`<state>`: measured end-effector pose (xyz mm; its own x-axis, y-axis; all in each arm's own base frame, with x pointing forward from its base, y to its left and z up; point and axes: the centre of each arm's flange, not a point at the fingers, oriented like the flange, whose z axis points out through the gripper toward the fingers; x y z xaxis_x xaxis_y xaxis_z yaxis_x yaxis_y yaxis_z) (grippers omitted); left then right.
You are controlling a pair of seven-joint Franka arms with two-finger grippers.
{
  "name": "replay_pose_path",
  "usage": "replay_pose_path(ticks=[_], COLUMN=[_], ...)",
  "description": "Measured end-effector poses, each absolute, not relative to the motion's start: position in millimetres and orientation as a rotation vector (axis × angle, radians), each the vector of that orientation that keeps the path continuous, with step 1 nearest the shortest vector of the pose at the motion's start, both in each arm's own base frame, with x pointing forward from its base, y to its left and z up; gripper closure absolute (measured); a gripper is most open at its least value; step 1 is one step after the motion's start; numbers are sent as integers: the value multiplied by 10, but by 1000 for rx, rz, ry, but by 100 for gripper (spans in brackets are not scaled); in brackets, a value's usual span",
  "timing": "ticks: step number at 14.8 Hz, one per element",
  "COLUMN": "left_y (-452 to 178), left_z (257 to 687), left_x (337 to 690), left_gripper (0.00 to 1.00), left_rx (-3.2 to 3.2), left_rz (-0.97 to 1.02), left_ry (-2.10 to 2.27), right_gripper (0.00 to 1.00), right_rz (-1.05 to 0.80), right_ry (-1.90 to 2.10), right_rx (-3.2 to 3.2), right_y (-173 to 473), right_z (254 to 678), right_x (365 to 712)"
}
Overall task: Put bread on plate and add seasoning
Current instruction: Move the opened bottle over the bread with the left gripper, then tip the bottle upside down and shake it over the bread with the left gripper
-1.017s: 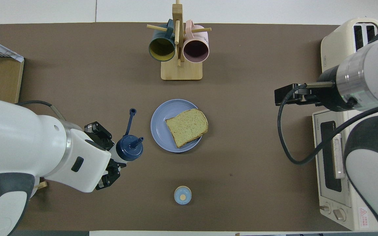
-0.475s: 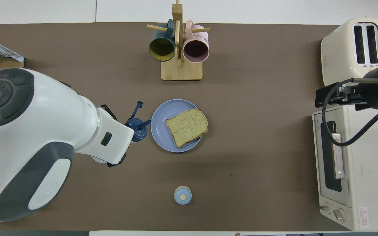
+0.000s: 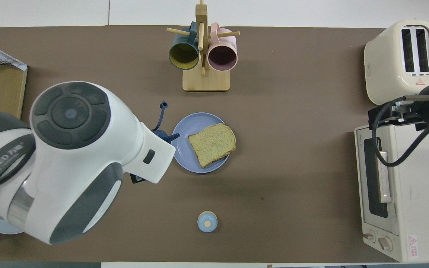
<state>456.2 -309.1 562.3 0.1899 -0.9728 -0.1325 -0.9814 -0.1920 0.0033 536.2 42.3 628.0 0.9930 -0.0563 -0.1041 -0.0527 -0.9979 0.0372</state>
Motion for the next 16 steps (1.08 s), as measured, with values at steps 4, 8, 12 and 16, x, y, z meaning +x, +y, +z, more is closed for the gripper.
replay_pose_path(ticks=[4, 8, 12, 16], left_y=[-3489, -3841, -3972, -4188], left_z=[5207, 4884, 4571, 4160], left_x=[4555, 4512, 4493, 4414], left_gripper=[63, 63, 63, 63], left_rx=[-2229, -2089, -1944, -1804], left_rz=[282, 398, 495, 582], left_ry=[1896, 1830, 1781, 1728], right_gripper=[0, 0, 0, 0], right_rz=[-168, -168, -168, -171], right_ry=[-93, -83, -82, -85], right_rx=[3101, 3101, 3101, 3101], right_y=[305, 281, 280, 269], right_z=[6271, 6270, 6270, 6262], right_x=[5368, 5369, 5370, 5370])
